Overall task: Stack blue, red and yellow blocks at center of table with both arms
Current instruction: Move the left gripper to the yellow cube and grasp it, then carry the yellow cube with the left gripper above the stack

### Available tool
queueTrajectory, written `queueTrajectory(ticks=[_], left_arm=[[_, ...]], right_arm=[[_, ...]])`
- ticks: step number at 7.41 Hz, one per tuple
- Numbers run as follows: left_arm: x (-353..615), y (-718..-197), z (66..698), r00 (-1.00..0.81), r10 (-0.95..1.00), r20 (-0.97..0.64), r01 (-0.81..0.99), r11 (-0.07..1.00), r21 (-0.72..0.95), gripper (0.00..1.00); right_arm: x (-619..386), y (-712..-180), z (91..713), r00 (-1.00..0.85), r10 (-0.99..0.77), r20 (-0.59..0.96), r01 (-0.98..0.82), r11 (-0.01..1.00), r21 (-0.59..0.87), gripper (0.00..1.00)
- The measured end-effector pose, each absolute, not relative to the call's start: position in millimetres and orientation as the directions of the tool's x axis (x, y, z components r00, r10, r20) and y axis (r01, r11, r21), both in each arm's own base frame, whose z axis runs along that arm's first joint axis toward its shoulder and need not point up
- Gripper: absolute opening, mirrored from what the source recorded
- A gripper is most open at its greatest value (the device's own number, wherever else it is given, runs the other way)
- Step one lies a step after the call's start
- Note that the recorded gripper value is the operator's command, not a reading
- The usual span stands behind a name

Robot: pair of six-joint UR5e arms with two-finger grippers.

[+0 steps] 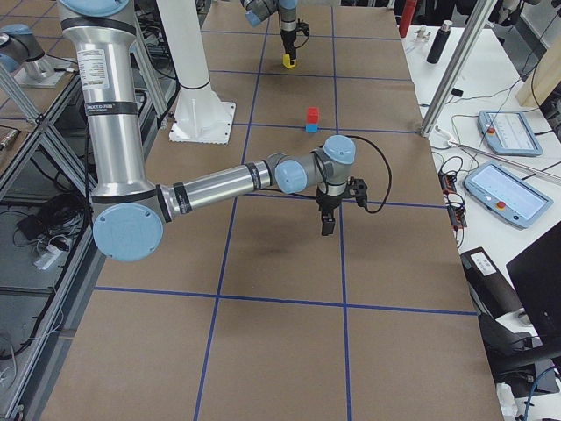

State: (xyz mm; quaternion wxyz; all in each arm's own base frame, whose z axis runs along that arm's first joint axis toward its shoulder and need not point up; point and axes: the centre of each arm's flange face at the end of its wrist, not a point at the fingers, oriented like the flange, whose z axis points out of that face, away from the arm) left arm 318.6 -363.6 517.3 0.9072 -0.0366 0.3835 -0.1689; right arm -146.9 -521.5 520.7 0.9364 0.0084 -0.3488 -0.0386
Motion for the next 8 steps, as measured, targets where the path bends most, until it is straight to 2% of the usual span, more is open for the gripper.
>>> queueTrajectory(ticks=[2, 4, 6, 8], left_arm=[[320, -365, 521, 0.651, -0.339, -0.679, 0.280, 0.939, -0.201, 0.00], [328, -380, 493, 0.619, -0.347, -0.704, 0.252, 0.938, -0.240, 0.00], [363, -423, 395, 0.581, -0.345, -0.737, 0.230, 0.938, -0.258, 0.00], [412, -458, 257, 0.579, -0.301, -0.758, 0.217, 0.953, -0.212, 0.00]], right_arm=[[-147, -522, 521, 0.754, -0.078, 0.653, 0.066, 0.997, 0.042, 1.00], [-147, -522, 521, 0.754, -0.077, 0.653, 0.065, 0.997, 0.042, 1.00], [-147, -521, 520, 0.753, -0.078, 0.653, 0.066, 0.997, 0.043, 1.00], [-147, -522, 520, 0.754, -0.078, 0.652, 0.066, 0.997, 0.043, 1.00]])
